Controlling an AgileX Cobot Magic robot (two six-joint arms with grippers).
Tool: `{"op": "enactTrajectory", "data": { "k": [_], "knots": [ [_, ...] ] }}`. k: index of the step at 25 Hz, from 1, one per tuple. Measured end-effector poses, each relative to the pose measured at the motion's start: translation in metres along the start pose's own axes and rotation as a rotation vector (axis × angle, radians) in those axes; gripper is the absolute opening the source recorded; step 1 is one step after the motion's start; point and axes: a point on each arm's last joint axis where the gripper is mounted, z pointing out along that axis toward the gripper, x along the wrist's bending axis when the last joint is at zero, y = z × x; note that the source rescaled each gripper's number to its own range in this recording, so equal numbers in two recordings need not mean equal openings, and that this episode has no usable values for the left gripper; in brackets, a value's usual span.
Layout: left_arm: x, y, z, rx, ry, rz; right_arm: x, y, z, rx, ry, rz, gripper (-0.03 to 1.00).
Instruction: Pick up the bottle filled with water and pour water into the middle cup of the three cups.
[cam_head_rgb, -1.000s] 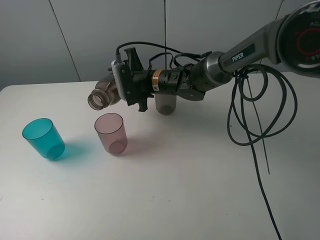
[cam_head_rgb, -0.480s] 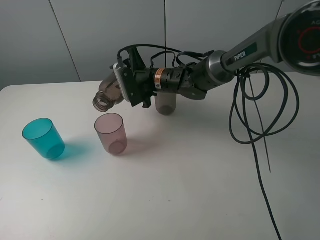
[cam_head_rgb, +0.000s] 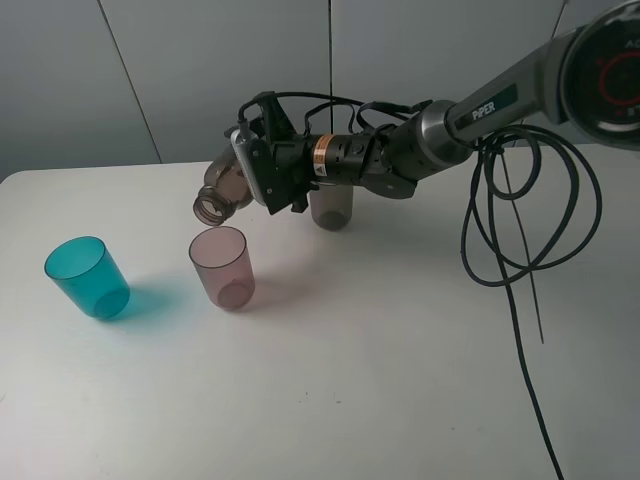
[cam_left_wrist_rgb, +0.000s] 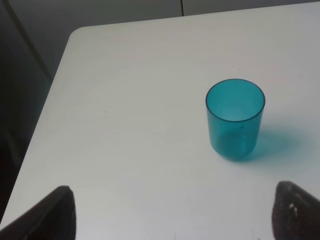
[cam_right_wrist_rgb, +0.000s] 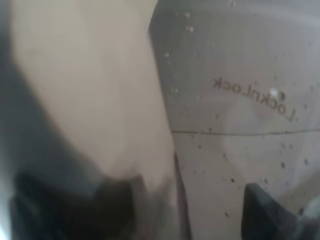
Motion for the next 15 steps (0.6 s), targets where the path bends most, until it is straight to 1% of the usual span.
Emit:
{"op": "enactTrajectory", "data": {
  "k": [8, 15],
  "knots": [
    [0.0, 0.0, 0.0, 0.0, 0.0, 0.0, -0.0007, 0.0003, 0.0, -0.003, -0.007, -0.056, 0.05],
    [0.0, 0.0, 0.0, 0.0, 0.0, 0.002, -0.0008, 0.0001, 0.0, -0.001, -0.009, -0.066, 0.05]
  ]
}}
